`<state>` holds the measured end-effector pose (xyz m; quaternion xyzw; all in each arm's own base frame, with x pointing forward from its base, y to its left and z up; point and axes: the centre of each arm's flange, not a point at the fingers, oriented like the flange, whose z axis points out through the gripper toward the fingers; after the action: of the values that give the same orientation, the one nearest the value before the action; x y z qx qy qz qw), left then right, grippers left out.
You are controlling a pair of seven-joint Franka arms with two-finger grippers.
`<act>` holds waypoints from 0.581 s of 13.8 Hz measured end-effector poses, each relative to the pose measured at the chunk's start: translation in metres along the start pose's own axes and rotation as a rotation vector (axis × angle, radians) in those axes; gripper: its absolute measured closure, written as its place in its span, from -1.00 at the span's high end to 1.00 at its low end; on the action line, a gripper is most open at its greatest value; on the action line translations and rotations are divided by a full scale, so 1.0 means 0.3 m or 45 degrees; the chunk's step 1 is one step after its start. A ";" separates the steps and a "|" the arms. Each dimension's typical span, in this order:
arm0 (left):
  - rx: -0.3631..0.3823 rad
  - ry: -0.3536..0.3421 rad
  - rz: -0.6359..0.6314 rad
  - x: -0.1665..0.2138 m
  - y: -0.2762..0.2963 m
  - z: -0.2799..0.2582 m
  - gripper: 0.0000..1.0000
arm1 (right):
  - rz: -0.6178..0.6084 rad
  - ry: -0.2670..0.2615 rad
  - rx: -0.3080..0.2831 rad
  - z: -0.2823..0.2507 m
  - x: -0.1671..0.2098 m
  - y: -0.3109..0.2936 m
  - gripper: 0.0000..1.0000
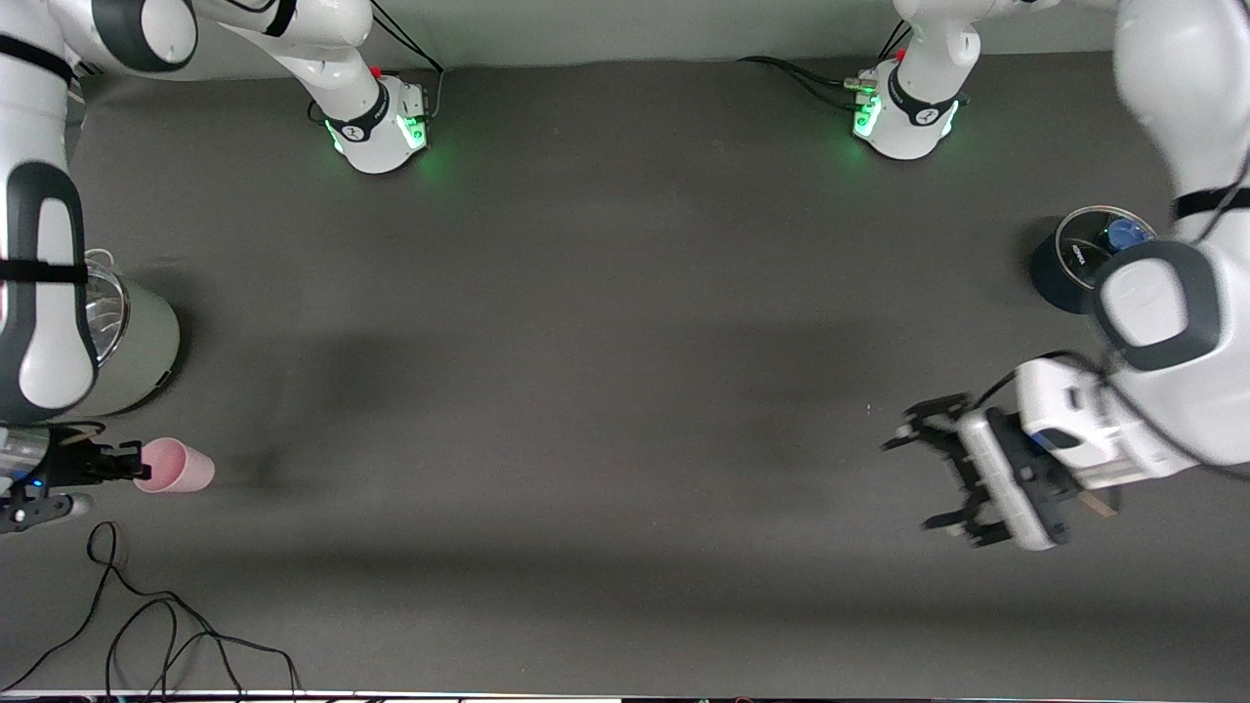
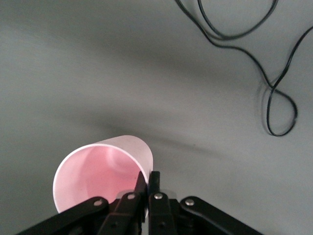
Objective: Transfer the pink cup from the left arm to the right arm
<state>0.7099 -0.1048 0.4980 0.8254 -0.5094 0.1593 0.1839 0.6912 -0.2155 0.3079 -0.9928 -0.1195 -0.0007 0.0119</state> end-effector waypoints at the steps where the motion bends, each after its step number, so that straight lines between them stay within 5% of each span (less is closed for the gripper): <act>1: 0.017 -0.090 -0.007 -0.011 0.027 -0.057 1.00 | 0.002 -0.004 0.000 0.059 0.002 0.011 -0.93; 8: 0.154 -0.617 -0.527 -0.046 0.264 -0.291 1.00 | -0.008 -0.022 0.011 0.219 0.021 0.000 -0.93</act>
<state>0.6262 -0.0860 0.5798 0.9348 -0.3493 -0.0528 0.0363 0.6972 -0.2125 0.2423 -0.9923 -0.1227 0.0082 0.0152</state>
